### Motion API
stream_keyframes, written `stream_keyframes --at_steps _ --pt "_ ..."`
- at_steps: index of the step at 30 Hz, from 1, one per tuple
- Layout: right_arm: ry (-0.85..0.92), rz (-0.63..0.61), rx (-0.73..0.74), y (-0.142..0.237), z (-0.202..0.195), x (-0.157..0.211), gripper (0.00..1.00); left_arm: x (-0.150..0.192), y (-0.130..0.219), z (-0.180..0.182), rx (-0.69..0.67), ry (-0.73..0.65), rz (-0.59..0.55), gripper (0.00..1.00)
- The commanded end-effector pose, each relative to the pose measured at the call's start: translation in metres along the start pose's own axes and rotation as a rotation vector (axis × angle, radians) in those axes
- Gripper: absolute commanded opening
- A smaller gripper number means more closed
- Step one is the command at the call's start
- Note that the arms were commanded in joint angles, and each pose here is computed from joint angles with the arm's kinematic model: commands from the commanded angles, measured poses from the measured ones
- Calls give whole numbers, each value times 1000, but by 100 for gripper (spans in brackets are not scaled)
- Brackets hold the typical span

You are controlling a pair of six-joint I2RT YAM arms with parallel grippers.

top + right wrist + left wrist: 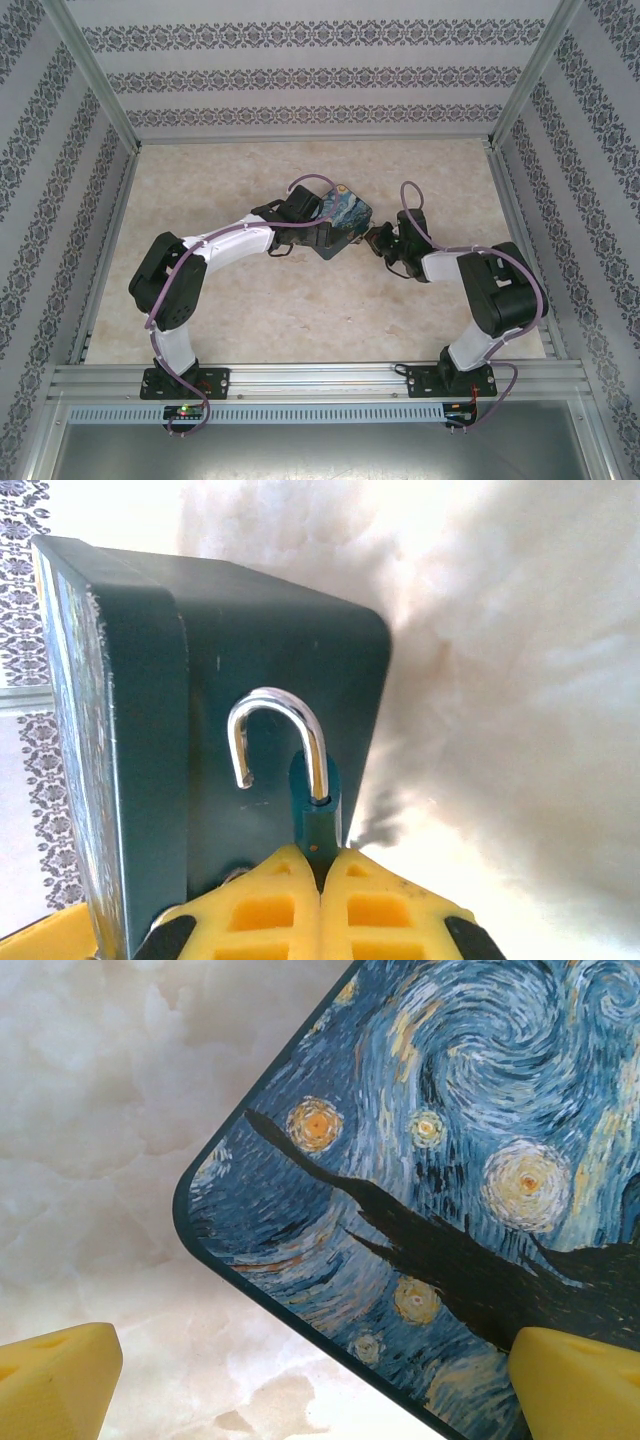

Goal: Unlock the padlock with the key

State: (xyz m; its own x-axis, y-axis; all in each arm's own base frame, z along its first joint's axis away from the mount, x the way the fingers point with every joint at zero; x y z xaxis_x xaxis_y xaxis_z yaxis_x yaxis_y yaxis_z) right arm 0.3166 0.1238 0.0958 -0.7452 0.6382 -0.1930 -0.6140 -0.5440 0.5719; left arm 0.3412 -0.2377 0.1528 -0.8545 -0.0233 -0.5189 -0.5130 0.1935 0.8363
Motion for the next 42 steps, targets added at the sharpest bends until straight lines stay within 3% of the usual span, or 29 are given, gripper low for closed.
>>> stream_keyframes --at_steps 1,9,20,26,28,30,32,39,42 --pt "35 40 -31 15 1 11 0 34 -15 8 -60 -52 163 100" --pt "62 113 -43 43 -10 49 0 9 11 -3 36 -14 121 100" --pt "128 229 -14 51 -18 125 0 -16 61 -3 108 41 43 100" --pt "120 215 39 58 -37 134 2 -20 88 4 123 59 -2 100" --pt "115 206 59 62 -41 131 18 -19 96 7 126 66 -10 100" --pt "98 196 77 68 -45 125 40 -17 103 11 124 75 -21 100" --pt "85 180 92 76 -47 119 49 -16 112 17 114 86 -42 100" --pt "136 18 125 125 -24 85 96 -12 143 49 36 126 -154 100" --pt "192 -70 123 148 -4 64 98 -13 157 66 -36 125 -241 100"
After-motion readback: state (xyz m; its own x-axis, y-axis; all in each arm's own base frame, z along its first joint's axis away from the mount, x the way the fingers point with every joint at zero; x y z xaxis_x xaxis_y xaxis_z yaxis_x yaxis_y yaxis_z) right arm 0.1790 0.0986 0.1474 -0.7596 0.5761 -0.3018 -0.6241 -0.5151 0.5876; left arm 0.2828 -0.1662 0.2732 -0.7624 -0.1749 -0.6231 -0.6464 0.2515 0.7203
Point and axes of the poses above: each hand's point on the last joint's axis, 136 mm out from that joint toward the fingers, its own y axis back along the fingers, its own z axis along the line the jaws close on, x = y × z, the point moved 8 cm from there along y, back along the fingers, and after that the axes turned 5 degrees about y, right-handed, at the moved point
